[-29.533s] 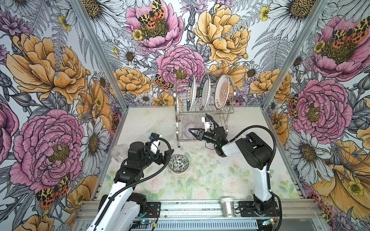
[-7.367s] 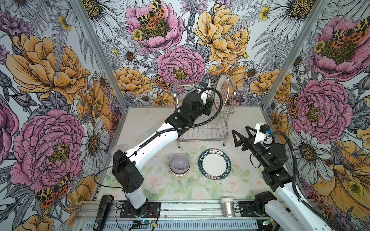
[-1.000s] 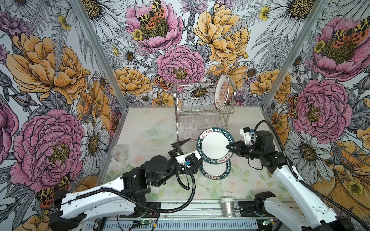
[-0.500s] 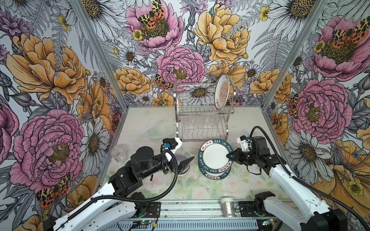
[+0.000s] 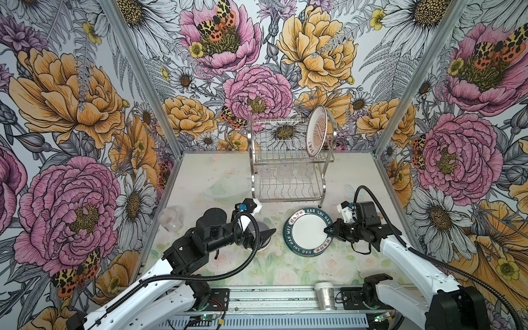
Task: Unload the mixed dishes from the dish rack
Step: 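Open the left gripper and draw it back while the right gripper holds the plate rim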
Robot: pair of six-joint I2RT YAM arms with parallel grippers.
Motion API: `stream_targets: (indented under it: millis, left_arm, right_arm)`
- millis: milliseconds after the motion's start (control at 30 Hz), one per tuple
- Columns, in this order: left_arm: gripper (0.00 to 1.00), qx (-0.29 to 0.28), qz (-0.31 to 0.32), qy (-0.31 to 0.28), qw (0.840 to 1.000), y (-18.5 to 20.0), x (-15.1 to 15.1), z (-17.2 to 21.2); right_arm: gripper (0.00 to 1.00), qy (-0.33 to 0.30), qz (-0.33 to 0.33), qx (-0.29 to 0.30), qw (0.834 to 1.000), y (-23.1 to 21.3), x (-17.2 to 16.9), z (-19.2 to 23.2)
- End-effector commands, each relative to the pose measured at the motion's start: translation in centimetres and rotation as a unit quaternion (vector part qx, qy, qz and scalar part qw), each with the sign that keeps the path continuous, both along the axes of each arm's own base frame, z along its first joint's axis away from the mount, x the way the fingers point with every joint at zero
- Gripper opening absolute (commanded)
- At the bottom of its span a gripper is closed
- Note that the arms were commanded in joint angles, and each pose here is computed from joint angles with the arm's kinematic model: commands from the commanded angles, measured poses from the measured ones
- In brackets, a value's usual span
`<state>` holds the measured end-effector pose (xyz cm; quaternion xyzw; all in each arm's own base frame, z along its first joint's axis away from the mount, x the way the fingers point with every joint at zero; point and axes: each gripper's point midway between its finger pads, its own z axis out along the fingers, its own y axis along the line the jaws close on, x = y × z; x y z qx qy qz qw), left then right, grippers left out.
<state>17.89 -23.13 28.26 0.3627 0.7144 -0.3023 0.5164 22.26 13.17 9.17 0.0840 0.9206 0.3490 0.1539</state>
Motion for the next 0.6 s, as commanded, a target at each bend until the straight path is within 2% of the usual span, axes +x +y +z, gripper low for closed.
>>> stream_targets:
  millis: [0, 567]
  left_arm:
    - [0.99, -0.005, -0.004, 0.009, 1.0, 0.0, 0.0, -0.3]
    - [0.99, 0.0, -0.003, 0.013, 1.0, -0.1, 0.1, -0.6]
  right_arm:
    - [0.0, -0.04, 0.013, 0.021, 0.999, 0.6, 1.5, 1.1]
    - [0.0, -0.02, 0.02, 0.028, 0.999, 0.5, 1.5, -0.8]
